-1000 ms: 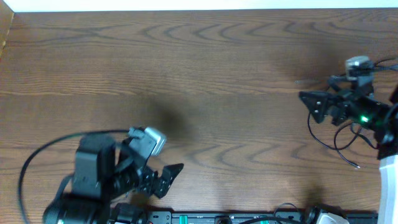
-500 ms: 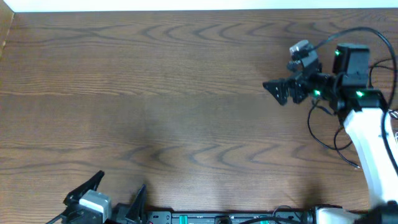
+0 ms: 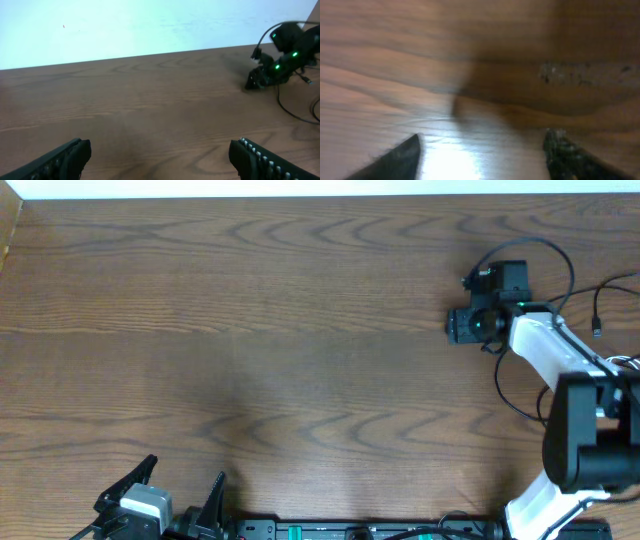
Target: Untangle cables
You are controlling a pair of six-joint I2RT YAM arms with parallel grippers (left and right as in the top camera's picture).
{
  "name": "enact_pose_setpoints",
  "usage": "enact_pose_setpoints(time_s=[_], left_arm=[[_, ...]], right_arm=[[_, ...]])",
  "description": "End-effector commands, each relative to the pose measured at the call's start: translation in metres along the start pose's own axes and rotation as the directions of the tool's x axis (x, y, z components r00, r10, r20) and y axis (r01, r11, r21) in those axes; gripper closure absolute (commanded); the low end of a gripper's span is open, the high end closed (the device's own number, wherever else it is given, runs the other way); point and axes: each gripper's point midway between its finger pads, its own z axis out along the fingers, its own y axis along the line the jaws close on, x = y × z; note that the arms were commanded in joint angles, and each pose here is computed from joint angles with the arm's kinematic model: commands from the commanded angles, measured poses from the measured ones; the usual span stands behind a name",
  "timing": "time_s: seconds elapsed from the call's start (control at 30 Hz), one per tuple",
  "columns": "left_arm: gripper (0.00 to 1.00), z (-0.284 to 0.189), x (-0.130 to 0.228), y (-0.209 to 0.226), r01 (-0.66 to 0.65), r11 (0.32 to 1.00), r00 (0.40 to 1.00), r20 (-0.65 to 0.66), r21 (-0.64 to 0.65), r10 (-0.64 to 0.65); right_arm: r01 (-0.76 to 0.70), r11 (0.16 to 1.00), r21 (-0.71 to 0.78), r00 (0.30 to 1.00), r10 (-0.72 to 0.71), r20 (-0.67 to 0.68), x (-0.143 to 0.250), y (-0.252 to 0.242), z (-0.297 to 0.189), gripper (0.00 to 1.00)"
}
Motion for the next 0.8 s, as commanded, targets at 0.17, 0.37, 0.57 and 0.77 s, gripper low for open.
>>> enact_pose_setpoints(time_s=[0.17,0.37,0.57,0.77], left_arm=[[0.06,-0.001,-0.001,0.003,0.009,1.000,1.000,0.004,-0.017,-0.009],[0.06,-0.001,0.000,0.003,0.009,1.000,1.000,0.003,-0.017,-0.009],[0.06,-0.001,0.000,0.003,0.009,1.000,1.000,0.003,-0.018,-0.009],[0.06,-0.001,0.000,0.003,0.009,1.000,1.000,0.003,-0.018,-0.009]], right_arm=[[-0.147,0.984,0.097,0.985,0.154,-0.079,0.024,-0.015,0.030,0.99],[-0.330,0.914,0.233,0.928,0.360,-0.098,0.044,-0.033,0.026,0.98],[-0.482,0.780,0.400,0.826,0.556,-0.089,0.085,-0.051,0.021,0.99],[-0.542,0.653,0.529,0.757,0.653,-0.030,0.127,-0.069,0.019,0.98]])
